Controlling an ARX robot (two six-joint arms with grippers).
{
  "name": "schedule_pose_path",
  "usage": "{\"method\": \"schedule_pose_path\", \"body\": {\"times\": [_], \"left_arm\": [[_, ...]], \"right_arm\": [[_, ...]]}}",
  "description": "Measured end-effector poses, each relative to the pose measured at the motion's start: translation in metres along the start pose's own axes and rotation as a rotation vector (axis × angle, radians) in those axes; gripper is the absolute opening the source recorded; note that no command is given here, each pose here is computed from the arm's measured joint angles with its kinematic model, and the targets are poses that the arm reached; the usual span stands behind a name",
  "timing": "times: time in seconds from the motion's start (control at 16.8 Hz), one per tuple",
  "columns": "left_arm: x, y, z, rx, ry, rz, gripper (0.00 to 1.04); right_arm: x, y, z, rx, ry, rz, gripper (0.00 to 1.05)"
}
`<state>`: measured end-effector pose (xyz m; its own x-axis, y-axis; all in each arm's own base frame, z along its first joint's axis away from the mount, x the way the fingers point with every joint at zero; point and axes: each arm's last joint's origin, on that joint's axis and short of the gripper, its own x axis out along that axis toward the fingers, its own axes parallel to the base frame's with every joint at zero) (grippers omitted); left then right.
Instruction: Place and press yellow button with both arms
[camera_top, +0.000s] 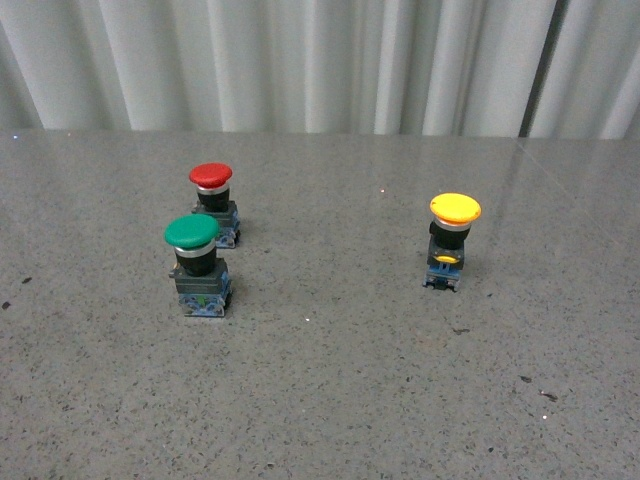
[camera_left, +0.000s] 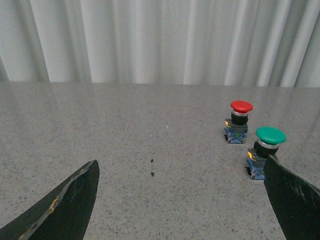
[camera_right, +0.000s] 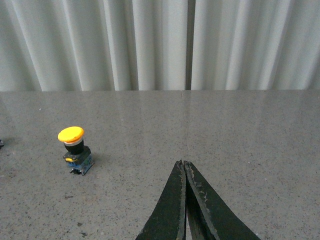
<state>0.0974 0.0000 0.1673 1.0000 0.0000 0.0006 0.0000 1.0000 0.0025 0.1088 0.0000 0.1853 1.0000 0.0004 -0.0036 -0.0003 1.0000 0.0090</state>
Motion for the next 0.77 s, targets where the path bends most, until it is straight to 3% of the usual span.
{"method": "schedule_pose_path", "body": {"times": [0.77], "left_arm": [[0.0, 0.0, 0.0, 0.0, 0.0, 0.0, 0.98]], "right_arm": [[-0.012, 0.0, -0.018, -0.003, -0.007, 0.0, 0.02]]}}
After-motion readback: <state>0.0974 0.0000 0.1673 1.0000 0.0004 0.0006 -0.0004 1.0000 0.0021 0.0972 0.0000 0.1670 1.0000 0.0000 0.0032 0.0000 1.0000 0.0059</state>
